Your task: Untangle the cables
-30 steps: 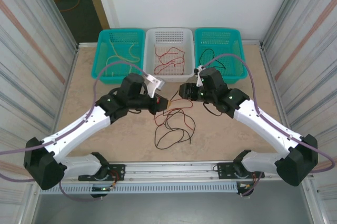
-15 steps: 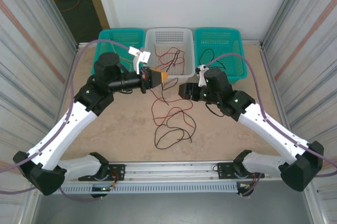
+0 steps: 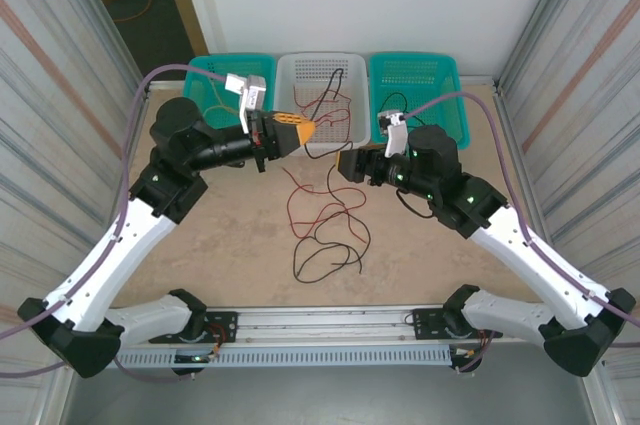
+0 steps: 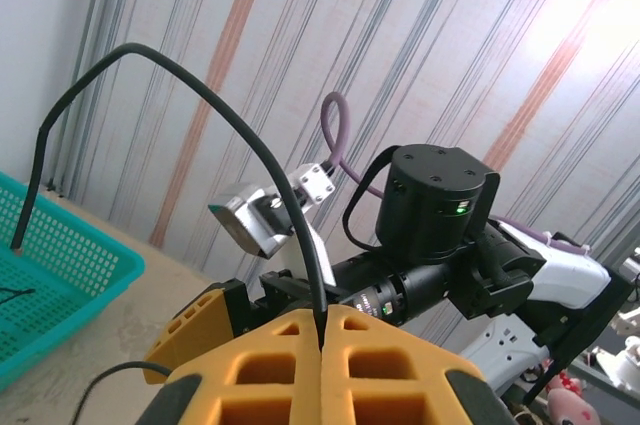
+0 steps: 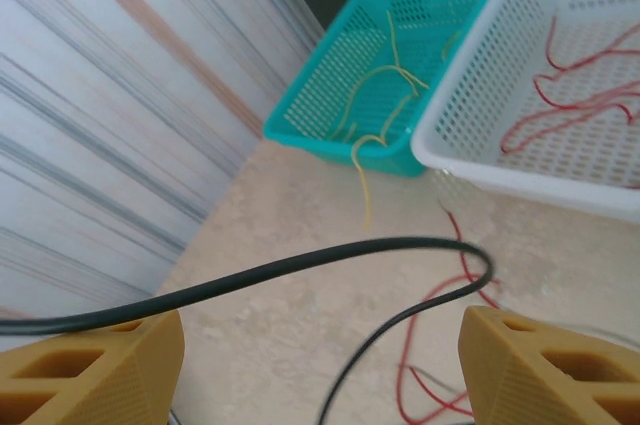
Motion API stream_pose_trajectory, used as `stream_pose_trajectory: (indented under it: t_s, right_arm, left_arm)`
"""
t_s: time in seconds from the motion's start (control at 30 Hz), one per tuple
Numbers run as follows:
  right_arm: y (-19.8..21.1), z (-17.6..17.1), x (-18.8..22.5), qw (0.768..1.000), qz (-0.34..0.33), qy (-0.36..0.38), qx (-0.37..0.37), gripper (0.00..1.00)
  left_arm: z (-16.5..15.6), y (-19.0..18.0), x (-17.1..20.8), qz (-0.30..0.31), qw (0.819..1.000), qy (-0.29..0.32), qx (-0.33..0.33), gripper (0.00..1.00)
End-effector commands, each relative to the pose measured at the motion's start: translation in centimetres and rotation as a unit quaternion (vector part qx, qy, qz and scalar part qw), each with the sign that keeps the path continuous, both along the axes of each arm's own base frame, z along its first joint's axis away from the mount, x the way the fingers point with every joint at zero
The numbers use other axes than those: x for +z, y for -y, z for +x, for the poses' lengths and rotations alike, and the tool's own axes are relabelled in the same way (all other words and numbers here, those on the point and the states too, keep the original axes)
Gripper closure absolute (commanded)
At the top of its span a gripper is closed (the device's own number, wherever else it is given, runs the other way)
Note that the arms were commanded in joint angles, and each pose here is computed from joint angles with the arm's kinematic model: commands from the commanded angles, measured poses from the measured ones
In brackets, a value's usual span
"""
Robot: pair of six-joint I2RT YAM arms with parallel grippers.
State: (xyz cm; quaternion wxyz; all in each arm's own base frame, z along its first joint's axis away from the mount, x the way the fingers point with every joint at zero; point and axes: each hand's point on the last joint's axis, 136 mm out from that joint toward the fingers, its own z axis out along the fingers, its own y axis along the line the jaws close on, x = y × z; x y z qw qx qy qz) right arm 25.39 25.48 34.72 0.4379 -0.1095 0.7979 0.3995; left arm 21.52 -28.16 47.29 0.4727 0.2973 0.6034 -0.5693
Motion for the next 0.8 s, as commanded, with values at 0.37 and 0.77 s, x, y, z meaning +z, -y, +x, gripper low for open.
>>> stream_pose_trajectory:
  t_s: [0.37,0.77]
  right_arm:
    - [-2.3,-3.6,5.5,0.99,-0.03,0.111,0.08,0.27]
    - [-5.8,-2.5,5.2,0.985,-0.053,0.121,0.112,0.39]
  left_arm:
    - [2.8,0.4,-0.3,-0.003,0.998,-0.07,0.005,1.0]
    - [4.1,0.8,-1.5,-0.013,0.99,-0.141,-0.023,1.0]
